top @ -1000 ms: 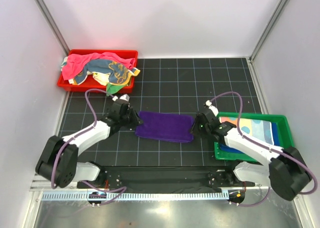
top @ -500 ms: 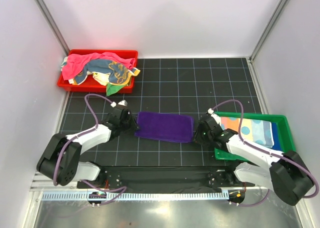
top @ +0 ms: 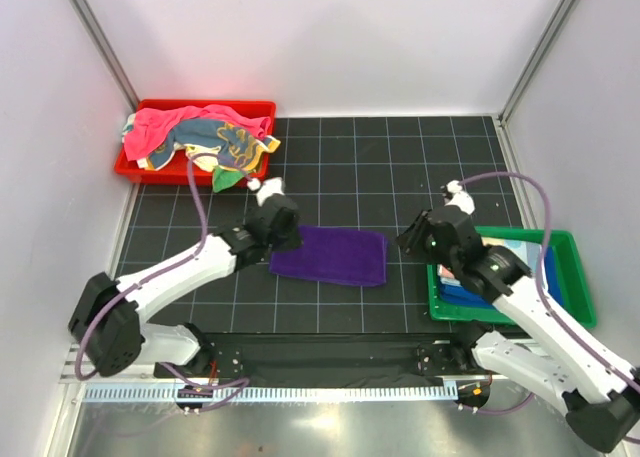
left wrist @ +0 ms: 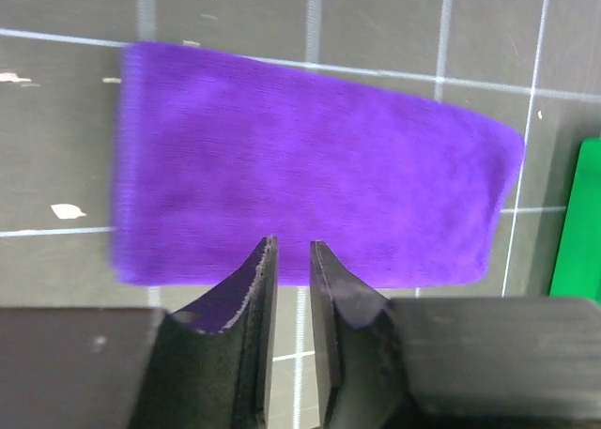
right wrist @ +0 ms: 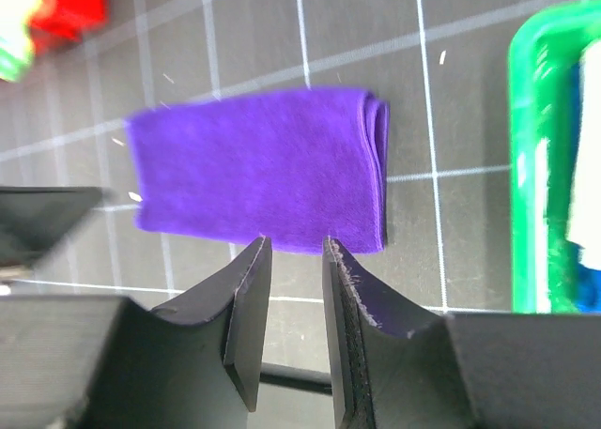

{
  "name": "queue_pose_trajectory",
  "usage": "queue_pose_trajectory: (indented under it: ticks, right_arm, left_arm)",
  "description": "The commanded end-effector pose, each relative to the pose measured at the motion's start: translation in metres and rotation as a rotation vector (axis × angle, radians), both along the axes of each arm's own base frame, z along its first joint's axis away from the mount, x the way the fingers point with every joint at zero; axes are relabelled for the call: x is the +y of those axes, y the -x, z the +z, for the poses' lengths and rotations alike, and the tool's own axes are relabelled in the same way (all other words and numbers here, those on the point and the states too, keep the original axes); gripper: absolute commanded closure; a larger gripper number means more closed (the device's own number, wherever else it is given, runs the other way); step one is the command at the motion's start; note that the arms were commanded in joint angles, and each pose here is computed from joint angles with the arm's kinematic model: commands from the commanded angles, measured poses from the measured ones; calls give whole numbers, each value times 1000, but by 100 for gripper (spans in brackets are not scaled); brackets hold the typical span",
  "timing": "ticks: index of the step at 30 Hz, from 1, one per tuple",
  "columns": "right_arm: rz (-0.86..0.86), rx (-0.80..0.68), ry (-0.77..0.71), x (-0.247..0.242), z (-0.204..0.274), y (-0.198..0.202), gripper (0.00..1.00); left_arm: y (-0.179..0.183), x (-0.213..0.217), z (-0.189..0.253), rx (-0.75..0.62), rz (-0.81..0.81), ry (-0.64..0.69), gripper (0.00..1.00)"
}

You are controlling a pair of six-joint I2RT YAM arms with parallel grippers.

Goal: Fold and stack the towels
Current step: Fold the towel, then neatly place the folded towel into the bin

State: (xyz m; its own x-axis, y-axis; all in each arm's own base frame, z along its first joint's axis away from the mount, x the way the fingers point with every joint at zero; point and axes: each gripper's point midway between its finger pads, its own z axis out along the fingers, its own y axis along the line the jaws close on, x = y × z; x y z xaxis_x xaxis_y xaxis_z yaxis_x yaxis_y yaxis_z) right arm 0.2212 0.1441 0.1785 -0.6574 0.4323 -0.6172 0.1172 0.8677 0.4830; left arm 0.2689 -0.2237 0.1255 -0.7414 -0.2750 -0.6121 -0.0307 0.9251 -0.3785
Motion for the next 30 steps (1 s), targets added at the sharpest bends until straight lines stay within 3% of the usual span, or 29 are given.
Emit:
queue_pose_trajectory:
  ticks: [1,9,17,20,30]
  right_arm:
    - [-61,-87,47,-32,46,12,64]
    - [-107,-253,-12,-77,120,57,62]
    - [-116,-292,13,-105,136,85,61]
    - [-110,-308,10,-109,140,91,60]
    - [-82,-318,-5,-110,140,100,60]
  left_arm:
    - [-5,-20,1,-34,58,-90,75]
    - [-1,-124,-9,-89,-4,-204,55]
    - [-4,-196,-24,-130,14,-360,41]
    - [-1,-199,-42,-108,22,-450,39]
    - [1,-207,-61,-67,31,-482,37]
